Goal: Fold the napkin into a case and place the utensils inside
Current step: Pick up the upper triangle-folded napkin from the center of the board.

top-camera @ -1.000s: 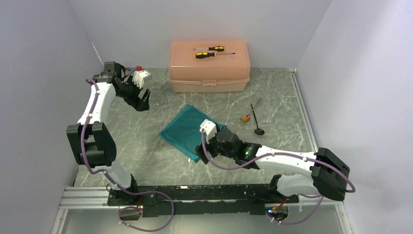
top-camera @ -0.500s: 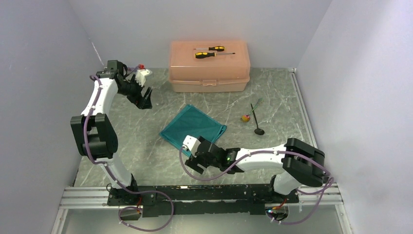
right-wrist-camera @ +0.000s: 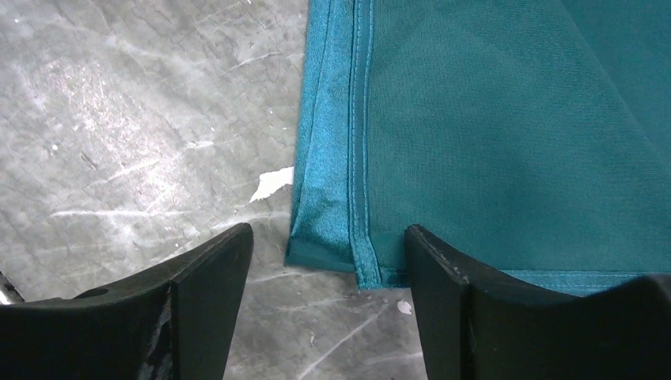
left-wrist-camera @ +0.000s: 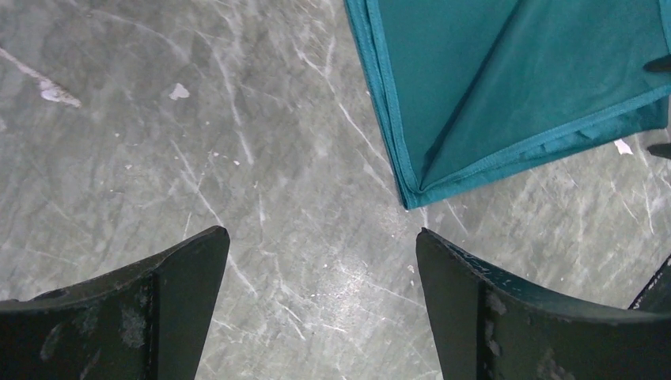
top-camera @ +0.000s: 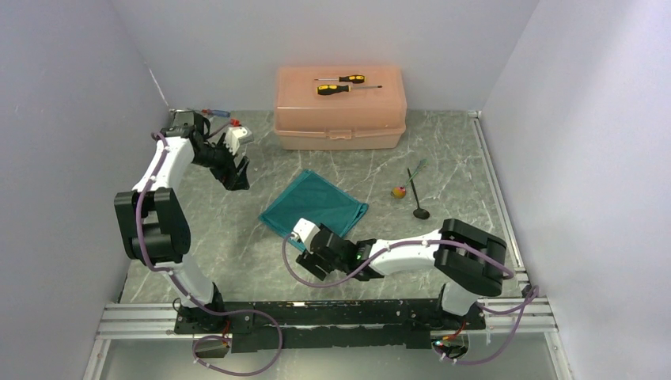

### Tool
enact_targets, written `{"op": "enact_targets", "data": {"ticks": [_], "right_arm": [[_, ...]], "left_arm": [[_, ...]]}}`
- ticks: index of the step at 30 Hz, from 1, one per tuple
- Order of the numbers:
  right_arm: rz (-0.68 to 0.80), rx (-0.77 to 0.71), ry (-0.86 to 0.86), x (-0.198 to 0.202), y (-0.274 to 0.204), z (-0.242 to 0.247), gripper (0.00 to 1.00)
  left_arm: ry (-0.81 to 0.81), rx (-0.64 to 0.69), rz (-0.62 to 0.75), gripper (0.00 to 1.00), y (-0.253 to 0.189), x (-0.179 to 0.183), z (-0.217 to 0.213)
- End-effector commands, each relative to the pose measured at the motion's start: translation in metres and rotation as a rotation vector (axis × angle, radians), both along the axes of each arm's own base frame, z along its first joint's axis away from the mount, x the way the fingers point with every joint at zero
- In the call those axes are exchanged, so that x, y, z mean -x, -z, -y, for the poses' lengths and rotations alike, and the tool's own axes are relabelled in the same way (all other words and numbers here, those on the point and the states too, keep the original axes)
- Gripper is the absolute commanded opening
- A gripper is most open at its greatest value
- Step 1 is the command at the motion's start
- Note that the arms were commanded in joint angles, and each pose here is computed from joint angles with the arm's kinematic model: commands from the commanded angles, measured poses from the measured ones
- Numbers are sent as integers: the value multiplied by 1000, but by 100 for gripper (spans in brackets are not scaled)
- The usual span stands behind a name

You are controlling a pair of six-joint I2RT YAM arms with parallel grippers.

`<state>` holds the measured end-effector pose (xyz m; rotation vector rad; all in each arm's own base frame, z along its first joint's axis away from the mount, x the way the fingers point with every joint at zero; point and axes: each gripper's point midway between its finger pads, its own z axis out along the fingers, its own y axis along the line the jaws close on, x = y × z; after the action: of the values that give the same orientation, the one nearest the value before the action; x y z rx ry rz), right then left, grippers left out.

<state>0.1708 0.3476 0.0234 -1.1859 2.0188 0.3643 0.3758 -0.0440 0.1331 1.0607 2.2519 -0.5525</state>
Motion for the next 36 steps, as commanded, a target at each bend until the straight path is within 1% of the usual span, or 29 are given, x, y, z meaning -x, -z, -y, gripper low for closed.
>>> {"op": "enact_targets", "data": {"ticks": [1, 6, 10, 12, 15, 19, 22, 26, 27, 30, 36], "right_arm": [[-10, -37, 17, -2, -7, -15, 70], [-29, -48, 31, 0, -6, -18, 63], [-34, -44, 56, 1, -5, -14, 63], [-16, -56, 62, -1, -13, -11, 66], [17, -107, 52, -2, -33, -11, 75], [15, -162, 39, 1, -50, -15, 81], [-1, -176, 52, 2, -50, -15, 83], [-16, -128, 61, 3, -33, -10, 84], [-20, -116, 63, 2, -29, -8, 84], [-33, -99, 65, 2, -20, -7, 83], [-69, -82, 104, 0, -6, -2, 80]], "left_arm": [[104, 19, 77, 94, -11, 6, 9], [117, 18, 82, 94, -10, 7, 10], [199, 15, 123, 94, -7, 19, 15], [270, 16, 149, 94, -5, 29, 18], [367, -1, 176, 94, 2, 42, 24], [444, -20, 172, 94, 14, 55, 30], [503, -25, 181, 94, 22, 65, 37], [617, -73, 260, 94, 33, 78, 42], [669, -87, 285, 93, 37, 81, 49], [750, -125, 326, 92, 47, 85, 53], [835, -159, 412, 87, 55, 84, 60]]}}
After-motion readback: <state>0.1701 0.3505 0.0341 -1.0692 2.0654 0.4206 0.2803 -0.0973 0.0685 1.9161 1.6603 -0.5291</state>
